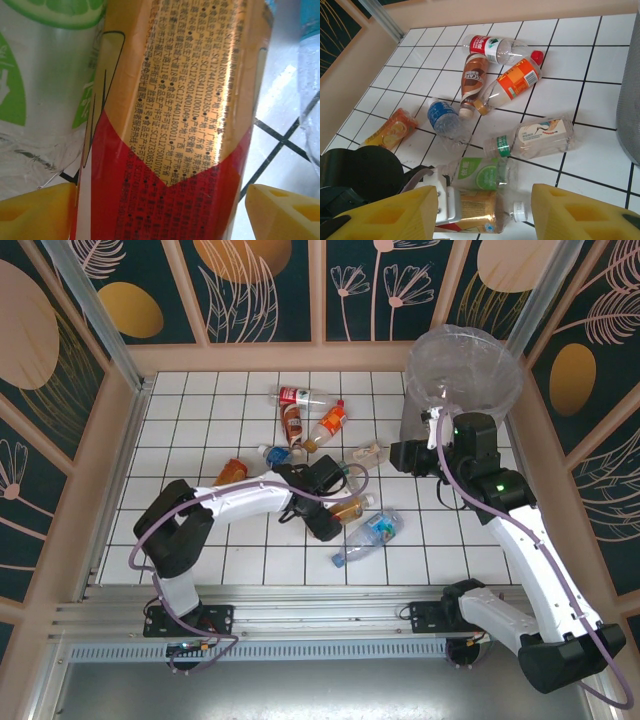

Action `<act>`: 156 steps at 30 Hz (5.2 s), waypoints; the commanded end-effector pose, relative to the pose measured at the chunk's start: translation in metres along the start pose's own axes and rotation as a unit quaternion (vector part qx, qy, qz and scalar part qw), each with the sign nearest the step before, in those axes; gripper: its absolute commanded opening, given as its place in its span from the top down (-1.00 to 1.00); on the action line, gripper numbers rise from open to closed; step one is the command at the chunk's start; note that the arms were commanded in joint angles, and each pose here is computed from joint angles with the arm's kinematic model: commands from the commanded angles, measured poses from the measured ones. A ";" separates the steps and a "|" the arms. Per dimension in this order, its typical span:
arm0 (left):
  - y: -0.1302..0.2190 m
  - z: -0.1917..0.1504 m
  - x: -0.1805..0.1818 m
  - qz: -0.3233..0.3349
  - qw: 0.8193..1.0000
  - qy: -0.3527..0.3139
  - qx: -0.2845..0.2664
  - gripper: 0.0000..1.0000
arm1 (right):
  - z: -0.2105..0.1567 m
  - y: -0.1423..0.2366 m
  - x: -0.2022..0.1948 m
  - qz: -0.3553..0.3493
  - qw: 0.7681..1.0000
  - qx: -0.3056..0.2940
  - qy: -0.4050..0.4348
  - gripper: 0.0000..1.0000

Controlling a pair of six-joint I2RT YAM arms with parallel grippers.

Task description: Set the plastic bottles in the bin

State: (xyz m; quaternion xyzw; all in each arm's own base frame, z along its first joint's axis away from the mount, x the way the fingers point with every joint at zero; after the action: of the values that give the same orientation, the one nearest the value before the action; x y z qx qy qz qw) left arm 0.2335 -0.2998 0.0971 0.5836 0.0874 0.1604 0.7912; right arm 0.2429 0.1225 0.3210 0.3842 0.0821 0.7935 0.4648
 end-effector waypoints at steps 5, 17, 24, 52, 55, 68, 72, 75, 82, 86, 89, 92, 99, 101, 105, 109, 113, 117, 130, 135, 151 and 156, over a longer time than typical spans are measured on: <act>-0.009 -0.004 0.002 0.008 0.999 0.021 0.023 -0.77 | -0.002 0.003 0.001 0.000 1.000 -0.003 -0.003 -0.07; 0.034 0.021 0.004 0.011 0.994 0.068 -0.088 -0.28 | -0.001 -0.006 -0.004 0.017 0.997 -0.045 -0.056 -0.07; 0.062 0.043 0.009 0.002 0.979 0.121 -0.162 -0.33 | -0.005 -0.024 -0.011 0.036 0.990 -0.057 -0.123 -0.10; 0.130 0.092 -0.003 -0.138 0.885 0.214 -0.390 -0.32 | -0.024 -0.072 -0.003 0.109 0.978 -0.001 -0.180 -0.58; 0.130 0.093 -0.002 -0.140 0.881 0.215 -0.398 -0.32 | -0.026 -0.075 0.000 0.120 0.976 0.010 -0.183 -0.70; 0.125 0.097 0.000 -0.140 0.879 0.216 -0.402 -0.38 | -0.025 -0.077 0.004 0.122 0.976 0.011 -0.182 -0.39; 0.122 0.095 0.002 -0.128 0.880 0.216 -0.402 -0.55 | -0.022 -0.074 0.006 0.126 0.976 0.006 -0.180 -0.26; 0.126 0.097 0.002 -0.126 0.877 0.210 -0.413 -0.76 | -0.016 -0.069 0.010 0.127 0.977 -0.002 -0.172 -0.23; 0.164 0.092 0.000 -0.086 0.875 0.146 -0.454 -0.97 | 0.026 -0.039 0.026 0.098 0.987 -0.067 -0.107 -0.23; 0.186 0.088 -0.004 -0.058 0.883 0.084 -0.459 -0.97 | 0.059 -0.015 0.036 0.067 0.988 -0.125 -0.056 -0.26; 0.200 0.085 -0.004 -0.036 0.887 0.051 -0.458 -0.97 | 0.084 0.004 0.041 0.032 0.984 -0.172 -0.020 -0.27; 0.213 0.081 -0.003 -0.008 0.886 0.029 -0.463 -0.97 | 0.108 0.022 0.044 0.001 0.976 -0.218 0.005 -0.27; 0.219 0.072 0.020 0.044 0.892 0.029 -0.448 -0.97 | 0.156 0.048 0.032 -0.075 0.955 -0.283 0.042 -0.29; 0.220 0.070 0.029 0.034 0.889 0.037 -0.455 -0.97 | 0.168 0.051 0.022 -0.101 0.949 -0.294 0.044 -0.29; 0.224 0.070 0.036 0.037 0.886 0.040 -0.461 -0.97 | 0.187 0.054 0.000 -0.146 0.938 -0.310 0.050 -0.33; 0.232 0.071 0.038 0.015 0.880 0.042 -0.473 -0.97 | 0.204 0.043 -0.024 -0.202 0.929 -0.305 0.058 -0.33; 0.237 0.069 0.046 0.014 0.878 0.045 -0.476 -0.97 | 0.218 0.027 -0.046 -0.251 0.920 -0.292 0.069 -0.32; 0.227 0.062 0.060 0.015 0.881 0.058 -0.470 -0.97 | 0.226 0.007 -0.077 -0.322 0.905 -0.267 0.079 -0.33; 0.221 0.050 0.070 0.037 0.886 0.078 -0.455 -0.97 | 0.223 -0.040 -0.158 -0.478 0.860 -0.168 0.068 -0.35; 0.218 0.052 0.070 0.025 0.890 0.079 -0.448 -0.97 | 0.212 -0.054 -0.181 -0.502 0.851 -0.138 0.070 -0.36; 0.206 0.054 0.067 0.006 0.899 0.064 -0.433 -0.97 | 0.193 -0.077 -0.232 -0.502 0.858 -0.092 0.056 -0.44; 0.205 0.055 0.067 0.003 0.900 0.066 -0.432 -0.97 | 0.187 -0.086 -0.237 -0.494 0.864 -0.081 0.056 -0.53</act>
State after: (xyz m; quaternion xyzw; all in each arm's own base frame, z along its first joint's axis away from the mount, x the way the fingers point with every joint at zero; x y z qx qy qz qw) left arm 0.2819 -0.2682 0.3074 0.1765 0.0661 0.2326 0.9541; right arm 0.4877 -0.0614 0.2907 0.2081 0.2206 0.4768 0.8251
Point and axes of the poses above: each hand's point on the last joint's axis, 136 mm out from that joint toward the fingers, its own y axis back along the fingers, its own x axis along the line the jaws close on, z = x × y, the point moved 5 cm from there along y, back along the fingers, and after that the axes turned 14 degrees about -y, right-handed, at the moved point
